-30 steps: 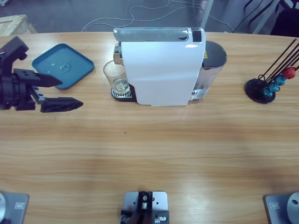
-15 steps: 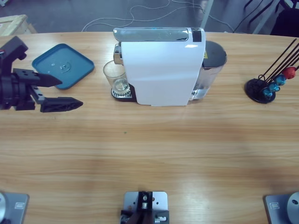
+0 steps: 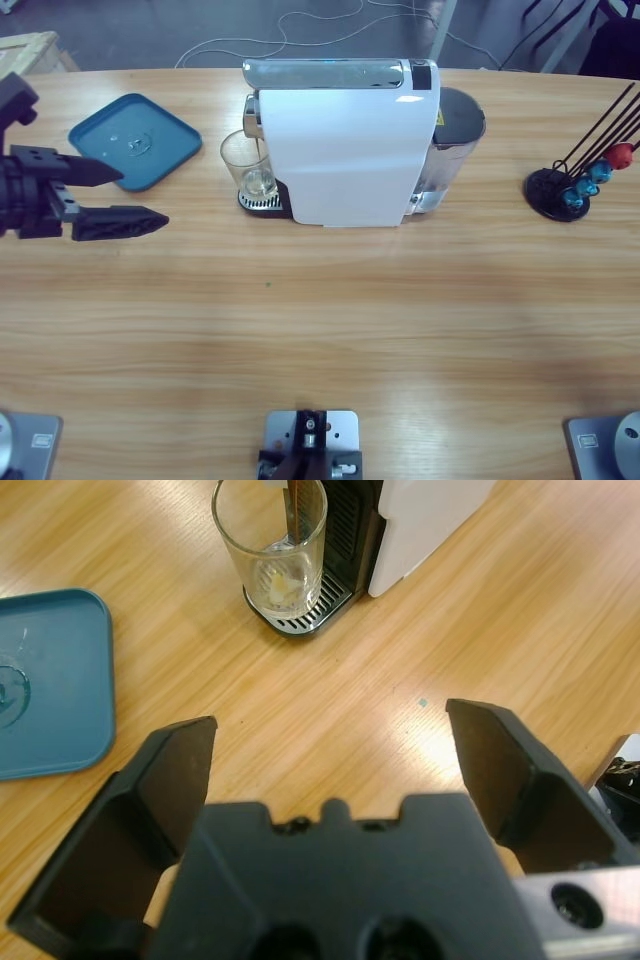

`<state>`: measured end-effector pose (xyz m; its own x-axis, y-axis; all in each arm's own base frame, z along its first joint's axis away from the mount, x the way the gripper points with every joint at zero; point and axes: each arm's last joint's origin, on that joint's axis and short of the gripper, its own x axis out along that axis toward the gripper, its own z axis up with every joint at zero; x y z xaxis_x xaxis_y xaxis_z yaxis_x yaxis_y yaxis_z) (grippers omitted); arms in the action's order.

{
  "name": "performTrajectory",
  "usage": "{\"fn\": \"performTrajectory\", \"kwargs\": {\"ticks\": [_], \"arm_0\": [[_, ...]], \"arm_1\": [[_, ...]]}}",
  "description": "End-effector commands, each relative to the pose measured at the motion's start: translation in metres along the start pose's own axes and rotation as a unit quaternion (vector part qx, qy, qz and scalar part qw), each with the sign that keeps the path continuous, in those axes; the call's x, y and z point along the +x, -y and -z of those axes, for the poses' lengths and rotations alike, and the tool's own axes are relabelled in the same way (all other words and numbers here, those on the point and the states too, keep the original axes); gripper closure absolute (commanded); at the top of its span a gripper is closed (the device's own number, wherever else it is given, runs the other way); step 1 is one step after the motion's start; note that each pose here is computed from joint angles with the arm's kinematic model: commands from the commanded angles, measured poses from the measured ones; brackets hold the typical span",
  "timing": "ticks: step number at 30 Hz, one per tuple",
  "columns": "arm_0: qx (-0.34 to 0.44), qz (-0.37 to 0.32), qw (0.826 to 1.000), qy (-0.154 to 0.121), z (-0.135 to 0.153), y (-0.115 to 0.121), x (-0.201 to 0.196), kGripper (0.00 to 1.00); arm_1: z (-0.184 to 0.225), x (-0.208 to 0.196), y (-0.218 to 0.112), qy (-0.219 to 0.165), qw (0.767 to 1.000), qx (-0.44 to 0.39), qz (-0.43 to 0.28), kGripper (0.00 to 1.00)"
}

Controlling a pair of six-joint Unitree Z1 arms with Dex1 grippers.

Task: Pour coffee

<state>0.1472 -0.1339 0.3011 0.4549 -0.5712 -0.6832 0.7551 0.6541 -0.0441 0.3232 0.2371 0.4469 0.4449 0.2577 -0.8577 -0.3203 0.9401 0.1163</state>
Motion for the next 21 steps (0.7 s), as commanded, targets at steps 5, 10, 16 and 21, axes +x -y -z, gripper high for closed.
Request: {"fn": "performTrajectory", "kwargs": {"ticks": [5,10,16,21], "arm_0": [[-0.003,-0.001,1.0,-0.017,0.012,0.001,0.0,0.0],[-0.001,-0.001,1.0,-0.013,0.012,0.002,-0.002,0.0],[0.0,-0.002,1.0,-0.008,0.012,0.002,-0.005,0.0],[0.001,-0.003,1.0,0.0,0.012,0.003,-0.009,0.0]], "arm_1": [[0.005,-0.005,-0.008,0.002,1.0,0.014,0.007,0.0],[0.009,-0.011,-0.007,0.003,1.0,0.015,0.011,0.0],[0.012,-0.015,-0.005,0.005,1.0,0.025,0.014,0.0],[0.015,-0.025,-0.004,0.012,0.999,0.032,0.012,0.0]]}}
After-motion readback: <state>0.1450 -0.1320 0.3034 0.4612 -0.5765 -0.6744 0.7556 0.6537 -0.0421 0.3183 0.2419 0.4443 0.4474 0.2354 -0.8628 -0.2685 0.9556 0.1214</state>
